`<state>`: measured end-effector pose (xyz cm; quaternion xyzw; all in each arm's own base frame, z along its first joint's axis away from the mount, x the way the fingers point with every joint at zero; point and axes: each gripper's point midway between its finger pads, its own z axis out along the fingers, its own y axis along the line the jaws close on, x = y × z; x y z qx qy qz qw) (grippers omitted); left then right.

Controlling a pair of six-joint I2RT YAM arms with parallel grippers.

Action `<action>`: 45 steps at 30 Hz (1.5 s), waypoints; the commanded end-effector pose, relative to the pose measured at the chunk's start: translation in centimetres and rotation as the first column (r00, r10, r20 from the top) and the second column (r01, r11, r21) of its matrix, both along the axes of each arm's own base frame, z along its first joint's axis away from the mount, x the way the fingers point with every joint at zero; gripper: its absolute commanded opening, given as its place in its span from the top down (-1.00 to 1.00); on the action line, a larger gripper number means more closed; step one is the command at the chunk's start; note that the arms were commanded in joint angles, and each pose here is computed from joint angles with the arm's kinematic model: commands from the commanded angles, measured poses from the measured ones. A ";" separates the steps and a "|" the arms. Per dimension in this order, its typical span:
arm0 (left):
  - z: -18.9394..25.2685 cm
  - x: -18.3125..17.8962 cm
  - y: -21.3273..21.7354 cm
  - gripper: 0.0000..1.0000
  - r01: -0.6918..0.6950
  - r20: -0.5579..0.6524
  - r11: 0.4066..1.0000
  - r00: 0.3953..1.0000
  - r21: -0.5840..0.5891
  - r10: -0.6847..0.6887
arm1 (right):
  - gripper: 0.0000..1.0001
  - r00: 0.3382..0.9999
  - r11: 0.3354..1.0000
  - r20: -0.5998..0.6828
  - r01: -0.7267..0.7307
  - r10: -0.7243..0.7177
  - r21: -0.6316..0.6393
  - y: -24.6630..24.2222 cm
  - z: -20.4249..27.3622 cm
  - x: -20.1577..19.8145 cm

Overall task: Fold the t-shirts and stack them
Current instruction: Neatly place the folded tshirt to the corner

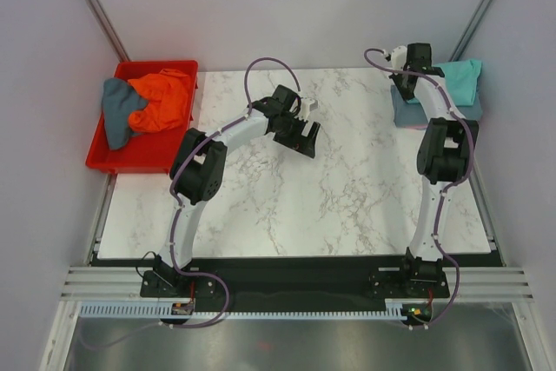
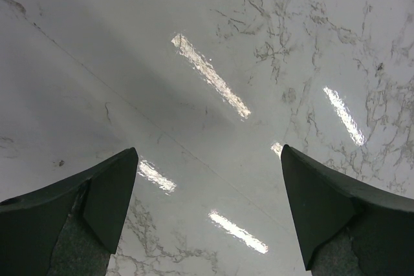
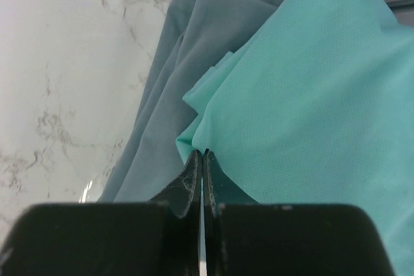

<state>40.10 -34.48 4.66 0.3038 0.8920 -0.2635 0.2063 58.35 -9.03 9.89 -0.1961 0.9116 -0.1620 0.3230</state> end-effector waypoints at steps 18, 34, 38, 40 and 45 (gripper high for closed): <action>2.7 0.3 -1.0 -0.99 0.013 0.036 0.998 0.999 -0.056 -0.011 | 1.00 0.999 1.000 0.045 0.009 -0.008 -0.024 0.2 6.3 -4.7; 2.8 0.5 -0.9 -0.99 0.014 0.049 0.999 0.999 -0.050 -0.012 | 1.00 1.000 1.000 0.026 -0.007 0.007 -0.018 0.5 7.2 -6.1; 2.8 0.5 -0.9 -0.99 0.013 0.047 0.999 0.999 -0.050 -0.011 | 1.00 1.000 1.000 0.023 -0.010 0.010 -0.003 0.8 7.4 -6.3; 2.8 0.5 -1.0 -0.99 0.015 0.047 0.999 0.999 -0.050 -0.012 | 1.00 1.000 1.000 0.017 -0.011 0.011 -0.004 0.8 7.2 -6.4; 2.8 0.5 -1.0 -0.99 0.015 0.054 0.999 0.998 -0.046 -0.013 | 0.59 1.000 1.000 -0.005 -0.004 0.004 -0.003 0.8 6.0 -6.4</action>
